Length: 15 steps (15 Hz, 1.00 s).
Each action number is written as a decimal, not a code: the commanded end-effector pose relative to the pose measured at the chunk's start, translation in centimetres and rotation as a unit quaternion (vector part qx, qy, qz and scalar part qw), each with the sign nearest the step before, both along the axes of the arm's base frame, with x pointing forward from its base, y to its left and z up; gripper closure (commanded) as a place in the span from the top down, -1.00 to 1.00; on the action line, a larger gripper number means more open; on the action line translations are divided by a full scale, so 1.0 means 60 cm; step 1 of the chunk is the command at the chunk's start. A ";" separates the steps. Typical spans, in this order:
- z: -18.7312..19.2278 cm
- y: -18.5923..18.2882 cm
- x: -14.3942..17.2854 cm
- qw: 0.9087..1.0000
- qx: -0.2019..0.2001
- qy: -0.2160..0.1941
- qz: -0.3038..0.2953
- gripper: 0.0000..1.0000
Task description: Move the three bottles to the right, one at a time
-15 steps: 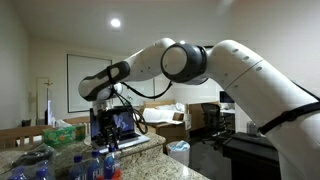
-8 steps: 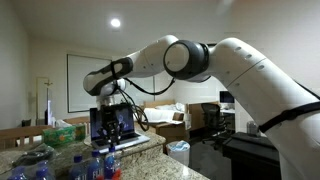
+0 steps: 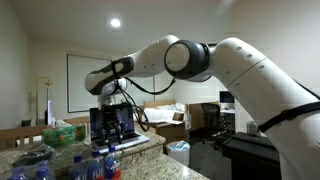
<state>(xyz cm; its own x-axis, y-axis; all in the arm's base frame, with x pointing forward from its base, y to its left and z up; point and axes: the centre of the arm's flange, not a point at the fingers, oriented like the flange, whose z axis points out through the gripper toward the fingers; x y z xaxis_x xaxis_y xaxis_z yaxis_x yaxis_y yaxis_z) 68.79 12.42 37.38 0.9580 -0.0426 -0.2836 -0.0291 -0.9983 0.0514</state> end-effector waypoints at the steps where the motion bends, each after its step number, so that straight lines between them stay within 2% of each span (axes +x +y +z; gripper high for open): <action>1: 0.001 0.003 -0.011 1.000 0.014 0.000 0.007 0.69; 3: -0.005 0.009 -0.004 1.000 0.012 -0.003 0.015 0.94; 4: -0.009 0.011 0.000 1.000 0.013 -0.002 0.019 1.00; 10: -0.034 0.010 0.013 0.999 0.017 -0.008 0.030 1.00; 11: -0.037 0.009 0.016 0.999 0.017 -0.011 0.030 0.92; 12: -0.039 0.010 0.018 0.999 0.017 -0.015 0.031 0.47; 14: -0.041 0.011 0.022 0.999 0.015 -0.025 0.032 0.39; 15: -0.041 0.011 0.024 0.999 0.014 -0.028 0.033 0.28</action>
<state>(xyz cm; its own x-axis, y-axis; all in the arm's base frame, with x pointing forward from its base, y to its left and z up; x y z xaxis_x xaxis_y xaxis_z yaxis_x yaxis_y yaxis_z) 69.77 13.47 34.87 0.9671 -0.0067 -0.2542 0.0012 -0.9995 0.0311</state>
